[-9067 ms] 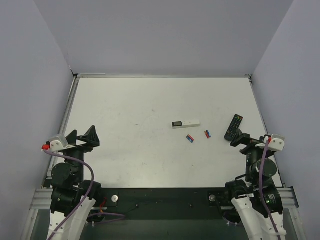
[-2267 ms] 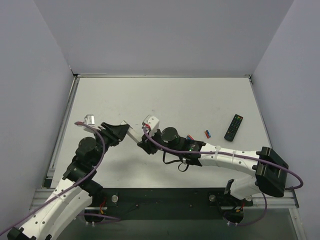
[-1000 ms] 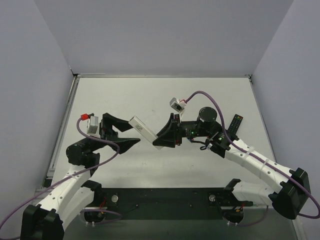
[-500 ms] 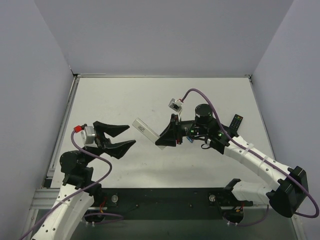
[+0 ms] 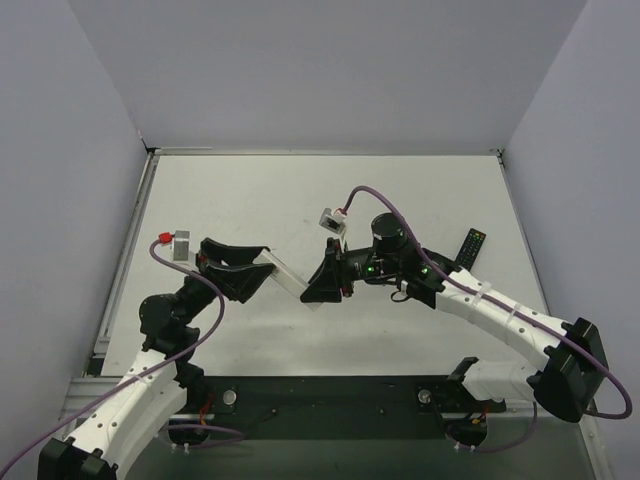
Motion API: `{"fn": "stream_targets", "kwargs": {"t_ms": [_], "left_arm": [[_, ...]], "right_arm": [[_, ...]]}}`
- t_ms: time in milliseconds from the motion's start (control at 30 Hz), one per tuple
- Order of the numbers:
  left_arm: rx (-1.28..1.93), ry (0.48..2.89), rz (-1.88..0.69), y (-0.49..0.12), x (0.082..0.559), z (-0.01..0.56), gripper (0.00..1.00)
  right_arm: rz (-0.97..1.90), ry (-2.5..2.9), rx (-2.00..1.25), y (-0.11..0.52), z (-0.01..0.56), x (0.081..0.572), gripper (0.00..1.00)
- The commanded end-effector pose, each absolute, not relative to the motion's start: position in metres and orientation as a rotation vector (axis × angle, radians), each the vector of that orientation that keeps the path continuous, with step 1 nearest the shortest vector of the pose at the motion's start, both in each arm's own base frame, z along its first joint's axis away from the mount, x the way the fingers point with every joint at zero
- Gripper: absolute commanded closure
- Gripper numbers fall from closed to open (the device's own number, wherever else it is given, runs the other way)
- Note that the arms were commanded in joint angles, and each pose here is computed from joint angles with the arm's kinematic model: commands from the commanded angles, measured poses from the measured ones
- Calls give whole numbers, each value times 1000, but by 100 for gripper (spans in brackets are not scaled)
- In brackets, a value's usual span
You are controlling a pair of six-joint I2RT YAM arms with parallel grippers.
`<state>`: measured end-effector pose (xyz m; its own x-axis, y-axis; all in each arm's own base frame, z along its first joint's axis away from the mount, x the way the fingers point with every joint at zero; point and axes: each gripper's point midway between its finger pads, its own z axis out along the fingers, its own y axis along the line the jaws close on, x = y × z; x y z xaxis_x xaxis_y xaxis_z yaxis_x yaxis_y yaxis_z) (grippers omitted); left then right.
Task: Load the batteries into the remote control
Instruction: Adjust the remote control.
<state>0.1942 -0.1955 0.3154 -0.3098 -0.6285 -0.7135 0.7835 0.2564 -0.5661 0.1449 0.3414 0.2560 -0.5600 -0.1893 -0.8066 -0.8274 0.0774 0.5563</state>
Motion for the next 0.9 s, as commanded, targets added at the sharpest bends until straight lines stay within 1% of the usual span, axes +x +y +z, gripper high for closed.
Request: {"fn": "stream_targets", "kwargs": {"t_ms": [0, 100, 200, 233, 267, 333, 367, 400, 433, 467, 533, 567, 633, 667, 700, 733, 767, 833, 867], "left_arm": [[190, 1086, -1494, -196, 175, 356, 22], [195, 1089, -1500, -198, 174, 356, 22], [160, 1095, -1492, -197, 177, 354, 28], [154, 1094, -1494, -197, 177, 354, 33], [147, 1107, -1489, -197, 178, 351, 44], [129, 1114, -1481, -196, 180, 351, 57], [116, 1140, -1475, -197, 183, 347, 67], [101, 1149, -1466, -196, 185, 345, 72], [92, 1149, -1462, -195, 186, 346, 77], [74, 1170, -1457, -195, 188, 343, 88], [16, 1204, -1434, -191, 195, 337, 98], [-1, 1212, -1423, -190, 197, 338, 100], [-84, 1264, -1373, -183, 207, 329, 100], [-110, 1284, -1344, -180, 211, 325, 100], [-136, 1294, -1324, -177, 214, 327, 100], [-198, 1361, -1275, -172, 221, 312, 100], [-221, 1382, -1253, -169, 224, 310, 100], [-250, 1429, -1213, -166, 226, 305, 100], [-268, 1437, -1198, -164, 228, 304, 100]], "right_arm": [[1540, 1664, -1061, 356, 284, 144, 100], [1541, 1666, -1057, 358, 283, 146, 100], [1547, 1666, -1053, 360, 282, 146, 100], [1544, 1667, -1051, 360, 282, 146, 100], [1542, 1666, -1049, 360, 282, 146, 100], [1528, 1673, -1037, 360, 282, 149, 100], [1525, 1676, -1035, 360, 281, 150, 98], [1511, 1682, -1024, 361, 280, 152, 96], [1500, 1695, -1017, 361, 278, 153, 92], [1483, 1696, -1018, 361, 278, 154, 82], [1391, 1733, -1012, 360, 269, 160, 72], [1355, 1746, -1026, 361, 265, 159, 64], [1214, 1778, -1038, 358, 257, 167, 54], [1170, 1776, -1048, 358, 256, 168, 47], [1117, 1766, -1080, 359, 254, 164, 43], [1030, 1765, -1054, 356, 254, 173, 39], [978, 1760, -1056, 356, 253, 175, 33], [882, 1714, -1113, 358, 253, 171, 31], [798, 1724, -1079, 355, 251, 181, 30]]}}
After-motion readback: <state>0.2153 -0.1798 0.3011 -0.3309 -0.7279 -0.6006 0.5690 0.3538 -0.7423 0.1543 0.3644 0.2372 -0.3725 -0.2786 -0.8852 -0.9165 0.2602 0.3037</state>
